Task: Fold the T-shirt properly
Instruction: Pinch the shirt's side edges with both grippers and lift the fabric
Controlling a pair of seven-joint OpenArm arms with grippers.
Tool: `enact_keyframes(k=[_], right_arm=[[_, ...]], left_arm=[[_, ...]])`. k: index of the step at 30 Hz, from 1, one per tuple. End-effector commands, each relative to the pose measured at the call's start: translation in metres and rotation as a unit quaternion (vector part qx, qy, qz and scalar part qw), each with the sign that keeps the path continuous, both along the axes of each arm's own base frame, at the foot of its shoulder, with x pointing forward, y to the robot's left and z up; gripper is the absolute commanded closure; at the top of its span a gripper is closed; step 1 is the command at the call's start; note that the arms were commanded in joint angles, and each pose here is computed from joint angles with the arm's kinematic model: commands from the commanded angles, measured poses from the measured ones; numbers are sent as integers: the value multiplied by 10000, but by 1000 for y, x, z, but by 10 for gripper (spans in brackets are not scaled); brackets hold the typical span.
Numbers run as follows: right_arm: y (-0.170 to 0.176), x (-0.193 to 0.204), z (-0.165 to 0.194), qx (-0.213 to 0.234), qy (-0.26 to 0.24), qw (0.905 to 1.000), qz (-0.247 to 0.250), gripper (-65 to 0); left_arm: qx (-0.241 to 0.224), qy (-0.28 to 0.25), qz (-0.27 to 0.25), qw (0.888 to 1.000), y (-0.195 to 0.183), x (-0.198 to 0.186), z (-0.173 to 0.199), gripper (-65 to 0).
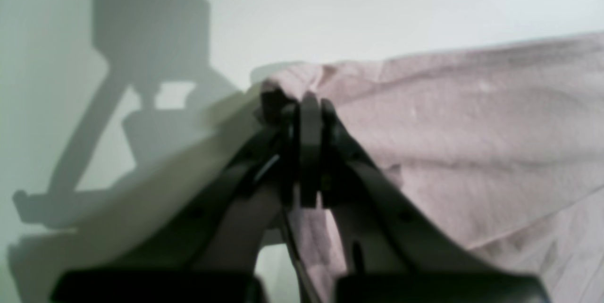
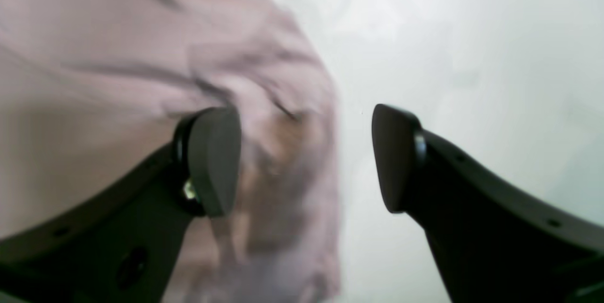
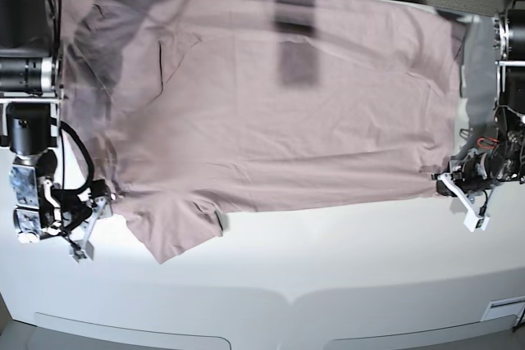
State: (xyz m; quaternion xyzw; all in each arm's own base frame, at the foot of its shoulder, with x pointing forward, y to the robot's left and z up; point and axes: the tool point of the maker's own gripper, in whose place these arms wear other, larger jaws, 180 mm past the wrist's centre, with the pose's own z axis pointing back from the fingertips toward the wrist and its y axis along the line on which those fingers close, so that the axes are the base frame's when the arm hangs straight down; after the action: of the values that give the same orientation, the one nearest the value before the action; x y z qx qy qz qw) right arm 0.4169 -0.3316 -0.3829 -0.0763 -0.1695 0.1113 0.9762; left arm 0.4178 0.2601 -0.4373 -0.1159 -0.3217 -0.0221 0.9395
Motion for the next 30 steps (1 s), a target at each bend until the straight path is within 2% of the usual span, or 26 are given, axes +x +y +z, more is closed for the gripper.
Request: enact_keyframes(k=[1,6,11,16,25,30], right_arm=[[-17,16,28,-88,-362,9992,-129,-430],[-45,4,36,-97,-316,9987,-398,-429],[-37,-11,16,463,-15,9975,-539,-429],[-38,-24,-7,659,139,9953,-698,-429],[-6,-17,-5,1538,-34,9875,-341,-428],[-4,-19,-5,1609,5,9864,-328,-428]], left_arm=[[10,-192,0,9998,3,13,16,0],[-63,-144,-58,9999,-8,13,12,0],[-67,-148,-66,9998,-9,13,12,0],[-43,-149,-55,9999,-6,13,13,0],[-55,-206,-44,9998,-6,15,15,0],[-56,-208,-44,9998,-6,15,15,0]])
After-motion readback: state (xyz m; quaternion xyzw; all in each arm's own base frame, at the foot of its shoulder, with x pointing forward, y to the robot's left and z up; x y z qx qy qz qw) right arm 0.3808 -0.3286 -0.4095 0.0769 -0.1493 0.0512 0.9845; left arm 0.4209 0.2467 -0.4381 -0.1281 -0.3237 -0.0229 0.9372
